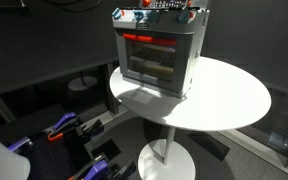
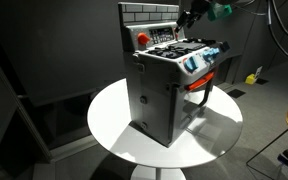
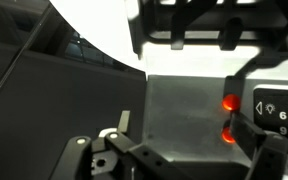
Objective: Press the top button on the right side of the stove.
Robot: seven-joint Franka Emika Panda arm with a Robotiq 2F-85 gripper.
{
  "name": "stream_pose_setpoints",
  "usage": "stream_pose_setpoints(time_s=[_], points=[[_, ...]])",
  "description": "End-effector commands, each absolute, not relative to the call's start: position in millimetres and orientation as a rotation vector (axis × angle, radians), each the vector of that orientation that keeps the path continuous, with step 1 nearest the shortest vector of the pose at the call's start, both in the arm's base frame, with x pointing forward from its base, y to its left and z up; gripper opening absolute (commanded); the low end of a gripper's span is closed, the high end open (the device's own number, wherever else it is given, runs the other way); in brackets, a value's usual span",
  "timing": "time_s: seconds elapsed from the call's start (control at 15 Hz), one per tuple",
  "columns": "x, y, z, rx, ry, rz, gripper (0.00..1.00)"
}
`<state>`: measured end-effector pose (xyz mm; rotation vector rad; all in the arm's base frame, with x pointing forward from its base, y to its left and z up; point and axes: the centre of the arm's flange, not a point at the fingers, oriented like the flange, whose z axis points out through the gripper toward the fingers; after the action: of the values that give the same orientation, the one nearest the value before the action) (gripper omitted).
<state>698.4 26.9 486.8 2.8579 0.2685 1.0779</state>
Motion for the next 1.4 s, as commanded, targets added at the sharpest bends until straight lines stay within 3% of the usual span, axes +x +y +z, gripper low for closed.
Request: stream_pose_setpoints(time_s=[0.0,0.73,1.33], points=[[712,20,494,2.860,0.293,1.099,1.00],[667,39,512,2.995,0.238,1.082,1.00],[594,42,531,3.132,0.173,0.822,1.00]])
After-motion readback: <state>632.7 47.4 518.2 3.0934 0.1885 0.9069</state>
